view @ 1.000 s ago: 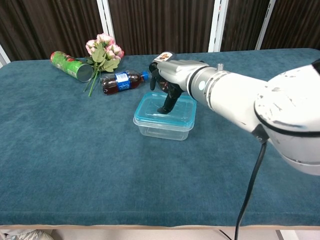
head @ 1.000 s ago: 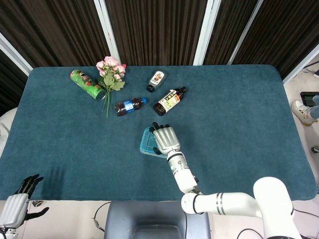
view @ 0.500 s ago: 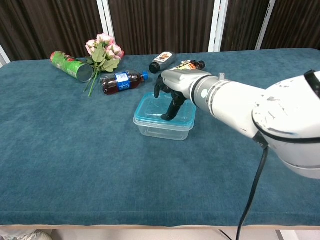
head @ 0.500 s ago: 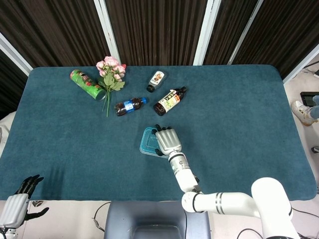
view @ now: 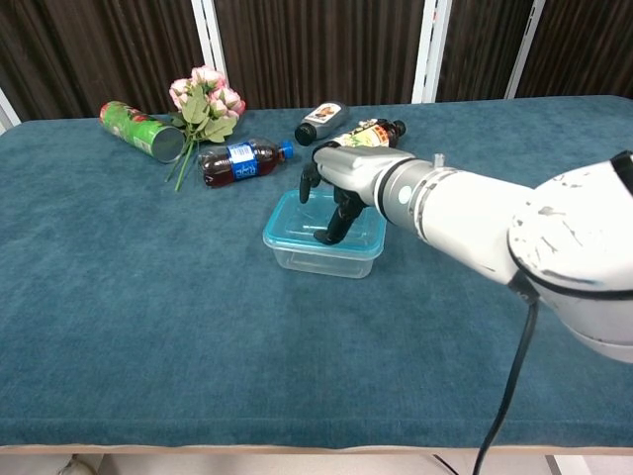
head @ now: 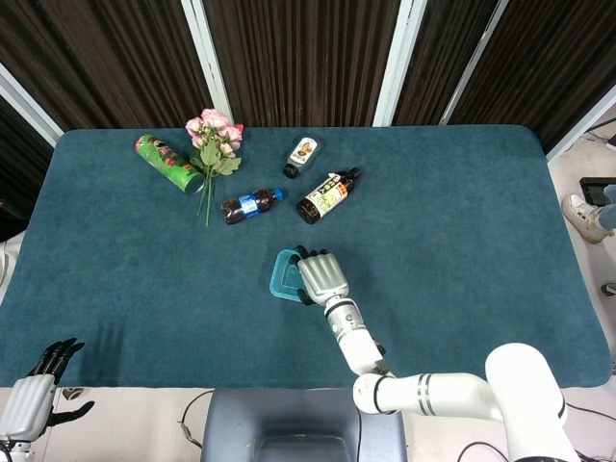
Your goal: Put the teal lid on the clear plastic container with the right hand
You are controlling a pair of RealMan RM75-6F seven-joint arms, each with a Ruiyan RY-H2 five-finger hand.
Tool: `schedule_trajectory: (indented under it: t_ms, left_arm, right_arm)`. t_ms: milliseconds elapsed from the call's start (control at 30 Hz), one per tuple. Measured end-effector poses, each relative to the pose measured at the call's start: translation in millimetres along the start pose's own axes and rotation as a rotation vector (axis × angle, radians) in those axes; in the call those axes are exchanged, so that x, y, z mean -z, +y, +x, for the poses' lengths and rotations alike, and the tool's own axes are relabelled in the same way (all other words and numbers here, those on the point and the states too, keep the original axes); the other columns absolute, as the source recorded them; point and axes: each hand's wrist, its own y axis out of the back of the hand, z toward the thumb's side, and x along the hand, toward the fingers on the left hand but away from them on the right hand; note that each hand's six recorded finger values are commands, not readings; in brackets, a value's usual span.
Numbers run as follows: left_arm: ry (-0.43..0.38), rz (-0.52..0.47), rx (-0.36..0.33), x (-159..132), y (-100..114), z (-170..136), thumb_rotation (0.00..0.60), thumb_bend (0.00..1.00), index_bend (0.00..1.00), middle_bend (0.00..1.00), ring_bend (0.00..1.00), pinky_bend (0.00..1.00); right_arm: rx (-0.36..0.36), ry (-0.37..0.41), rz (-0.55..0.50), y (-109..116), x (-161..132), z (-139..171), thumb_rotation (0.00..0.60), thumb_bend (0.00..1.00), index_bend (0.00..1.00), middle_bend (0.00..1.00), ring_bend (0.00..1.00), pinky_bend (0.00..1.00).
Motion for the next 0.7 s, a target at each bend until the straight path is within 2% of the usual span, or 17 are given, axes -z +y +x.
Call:
schedule_trajectory:
  t_ms: [700]
  left_arm:
    - [0.003,-0.005,0.001,1,-1,0,0.600,0.49,0.17,0.10,0.07,0.34]
  right_arm:
    - [-0.027,0.003,0.001,-11,2,-1,0.600,0.44,0.40,0.26,0.33,0.38]
